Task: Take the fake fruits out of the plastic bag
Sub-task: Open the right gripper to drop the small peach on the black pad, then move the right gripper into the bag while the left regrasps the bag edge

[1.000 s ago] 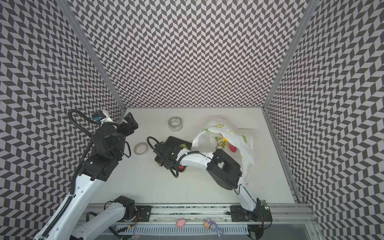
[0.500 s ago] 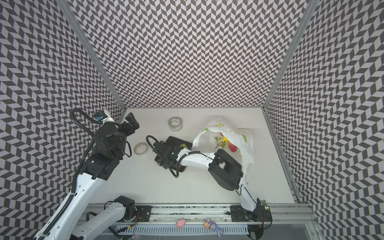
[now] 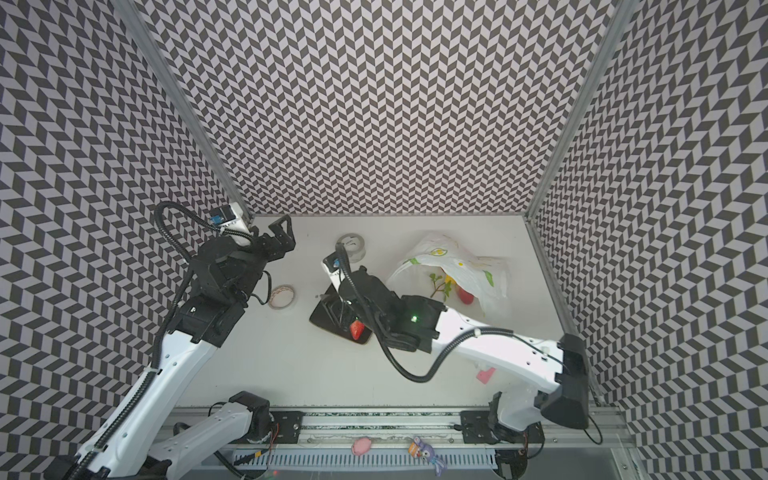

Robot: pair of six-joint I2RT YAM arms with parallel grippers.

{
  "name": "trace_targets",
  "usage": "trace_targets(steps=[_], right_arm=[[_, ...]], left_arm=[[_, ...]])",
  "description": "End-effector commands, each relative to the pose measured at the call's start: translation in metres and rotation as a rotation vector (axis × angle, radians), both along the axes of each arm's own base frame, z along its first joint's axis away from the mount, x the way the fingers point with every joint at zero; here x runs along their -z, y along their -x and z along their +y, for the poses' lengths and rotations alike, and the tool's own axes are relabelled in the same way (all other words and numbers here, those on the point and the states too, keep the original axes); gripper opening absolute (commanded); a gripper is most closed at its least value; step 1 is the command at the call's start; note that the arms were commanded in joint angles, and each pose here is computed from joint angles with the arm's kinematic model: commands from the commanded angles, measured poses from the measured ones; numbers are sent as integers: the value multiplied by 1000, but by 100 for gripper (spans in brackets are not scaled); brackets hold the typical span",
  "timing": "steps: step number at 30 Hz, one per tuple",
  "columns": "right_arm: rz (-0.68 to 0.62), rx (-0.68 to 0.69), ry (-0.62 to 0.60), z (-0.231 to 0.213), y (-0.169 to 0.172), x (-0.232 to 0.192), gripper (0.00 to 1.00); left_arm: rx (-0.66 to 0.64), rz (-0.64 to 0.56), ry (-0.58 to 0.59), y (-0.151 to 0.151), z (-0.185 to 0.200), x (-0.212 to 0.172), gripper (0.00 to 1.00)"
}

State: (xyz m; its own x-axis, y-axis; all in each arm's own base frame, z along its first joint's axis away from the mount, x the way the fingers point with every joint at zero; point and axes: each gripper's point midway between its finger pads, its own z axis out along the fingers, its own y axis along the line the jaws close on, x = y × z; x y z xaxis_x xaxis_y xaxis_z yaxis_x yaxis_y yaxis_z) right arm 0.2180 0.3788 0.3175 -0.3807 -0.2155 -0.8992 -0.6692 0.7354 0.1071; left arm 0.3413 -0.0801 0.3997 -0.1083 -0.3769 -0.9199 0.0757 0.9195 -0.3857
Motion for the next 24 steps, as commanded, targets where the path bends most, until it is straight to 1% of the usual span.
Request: trace_targets(steps=[1, 2, 5, 8, 10, 12, 14, 17, 21, 23, 24], right_arm=[[137, 202, -41, -47, 2, 31, 51], [181, 231, -50, -58, 7, 40, 48], [297, 340, -20, -90, 17, 73, 40], [370, 447, -8, -119, 24, 92, 34], [407, 496, 7, -133, 28, 107, 32], [428, 529, 46, -146, 31, 125, 31], [443, 565, 89, -159, 32, 142, 31], [442, 589, 167, -176, 26, 162, 31], [421, 634, 260, -202, 9, 177, 31], [422, 648, 272, -211, 0, 182, 31], [429, 656, 270, -215, -5, 185, 31]], left_arm=[[247, -19, -37, 5, -54, 1, 96], [301, -7, -46, 9, -70, 7, 97], [464, 10, -85, 26, -116, 23, 98], [625, 36, -105, 51, -155, 41, 98], [714, 71, -108, 67, -176, 56, 98], [787, 114, -121, 83, -195, 72, 100], [837, 150, -131, 95, -208, 86, 100], [878, 199, -145, 104, -222, 106, 100], [886, 249, -174, 101, -234, 125, 100], [881, 272, -186, 97, -237, 134, 99], [877, 281, -188, 94, -239, 139, 96]])
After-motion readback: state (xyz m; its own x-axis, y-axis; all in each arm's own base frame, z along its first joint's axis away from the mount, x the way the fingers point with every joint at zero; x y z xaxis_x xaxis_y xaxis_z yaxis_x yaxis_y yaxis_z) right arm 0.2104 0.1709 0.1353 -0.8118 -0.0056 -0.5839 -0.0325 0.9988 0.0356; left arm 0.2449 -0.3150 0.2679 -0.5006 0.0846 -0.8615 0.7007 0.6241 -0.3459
